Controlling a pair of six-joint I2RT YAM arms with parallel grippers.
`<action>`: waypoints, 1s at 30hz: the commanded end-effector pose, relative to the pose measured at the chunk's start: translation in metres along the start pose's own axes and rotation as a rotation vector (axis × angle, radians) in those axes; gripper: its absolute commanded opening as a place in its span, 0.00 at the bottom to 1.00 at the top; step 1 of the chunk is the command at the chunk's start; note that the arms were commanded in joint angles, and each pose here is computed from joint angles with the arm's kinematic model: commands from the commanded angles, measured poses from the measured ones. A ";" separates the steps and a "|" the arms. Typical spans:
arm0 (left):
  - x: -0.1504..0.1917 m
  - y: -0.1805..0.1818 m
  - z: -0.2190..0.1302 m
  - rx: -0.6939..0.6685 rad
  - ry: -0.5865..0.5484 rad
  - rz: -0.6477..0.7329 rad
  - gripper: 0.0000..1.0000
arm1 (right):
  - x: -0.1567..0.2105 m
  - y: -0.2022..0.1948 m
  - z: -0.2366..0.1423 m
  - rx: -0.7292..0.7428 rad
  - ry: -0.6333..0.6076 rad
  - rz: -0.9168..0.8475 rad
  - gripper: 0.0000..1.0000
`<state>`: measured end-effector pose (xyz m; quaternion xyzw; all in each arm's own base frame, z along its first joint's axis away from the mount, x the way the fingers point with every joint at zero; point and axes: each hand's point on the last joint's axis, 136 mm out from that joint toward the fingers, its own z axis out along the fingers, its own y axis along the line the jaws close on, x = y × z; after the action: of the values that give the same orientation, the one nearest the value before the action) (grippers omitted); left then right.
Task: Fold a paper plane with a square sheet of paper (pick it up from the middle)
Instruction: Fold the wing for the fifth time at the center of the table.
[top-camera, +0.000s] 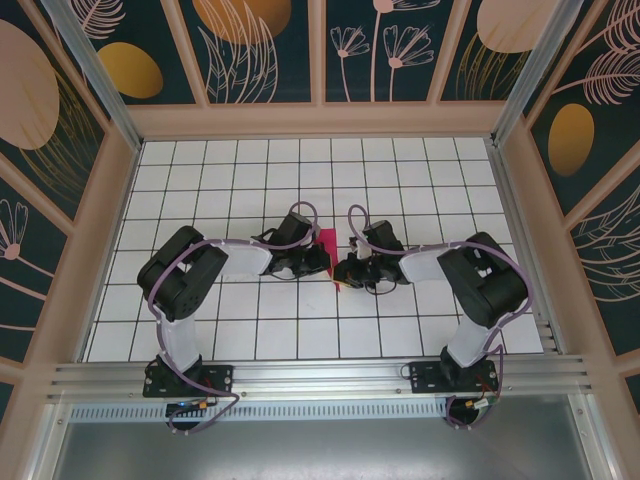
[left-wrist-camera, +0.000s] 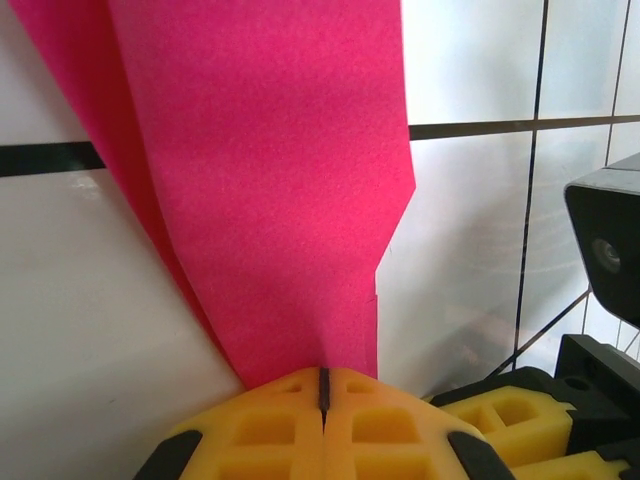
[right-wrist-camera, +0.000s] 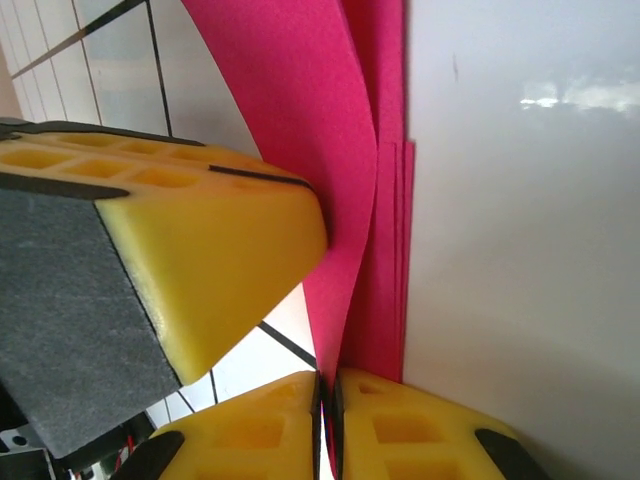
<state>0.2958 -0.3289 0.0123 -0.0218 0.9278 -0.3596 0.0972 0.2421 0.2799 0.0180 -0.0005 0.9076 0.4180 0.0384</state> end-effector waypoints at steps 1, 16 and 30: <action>0.012 0.078 0.009 -0.281 0.003 -0.050 0.07 | 0.015 -0.020 -0.003 0.101 0.035 0.020 0.10; -0.024 -0.041 -0.042 0.109 -0.148 0.169 0.20 | 0.009 0.031 -0.006 -0.196 0.040 -0.009 0.00; -0.005 -0.023 -0.037 0.154 -0.142 0.154 0.14 | 0.009 0.024 -0.001 -0.222 0.064 0.057 0.00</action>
<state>0.2878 -0.3162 0.0499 0.0261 0.8986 -0.4013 0.1753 0.2353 0.2984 0.0425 -0.0021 0.8596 0.5108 0.0114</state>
